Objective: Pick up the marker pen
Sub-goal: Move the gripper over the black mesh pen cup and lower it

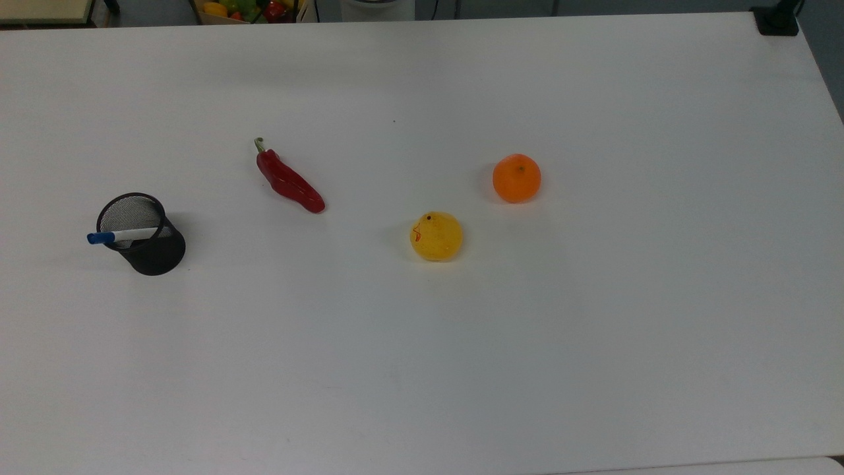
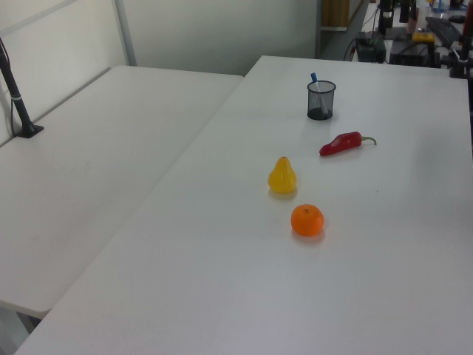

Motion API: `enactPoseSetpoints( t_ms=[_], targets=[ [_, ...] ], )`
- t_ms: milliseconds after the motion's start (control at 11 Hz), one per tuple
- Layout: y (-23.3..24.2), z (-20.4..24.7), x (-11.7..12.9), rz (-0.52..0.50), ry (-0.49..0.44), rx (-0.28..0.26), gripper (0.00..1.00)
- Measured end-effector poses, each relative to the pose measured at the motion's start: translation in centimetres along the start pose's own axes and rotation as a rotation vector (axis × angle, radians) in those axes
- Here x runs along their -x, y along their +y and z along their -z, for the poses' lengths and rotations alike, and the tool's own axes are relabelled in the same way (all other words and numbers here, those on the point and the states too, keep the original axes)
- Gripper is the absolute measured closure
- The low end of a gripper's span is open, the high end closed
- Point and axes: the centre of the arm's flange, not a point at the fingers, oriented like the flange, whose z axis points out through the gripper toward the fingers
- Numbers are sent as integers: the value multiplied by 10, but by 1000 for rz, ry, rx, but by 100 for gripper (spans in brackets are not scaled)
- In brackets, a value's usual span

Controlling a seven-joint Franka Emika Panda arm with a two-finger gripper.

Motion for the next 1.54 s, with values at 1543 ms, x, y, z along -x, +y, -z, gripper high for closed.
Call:
enactPoseSetpoints(
  t_ms=[1543],
  targets=[
    [29, -35, -93, -208, 392, -59, 0]
  ],
)
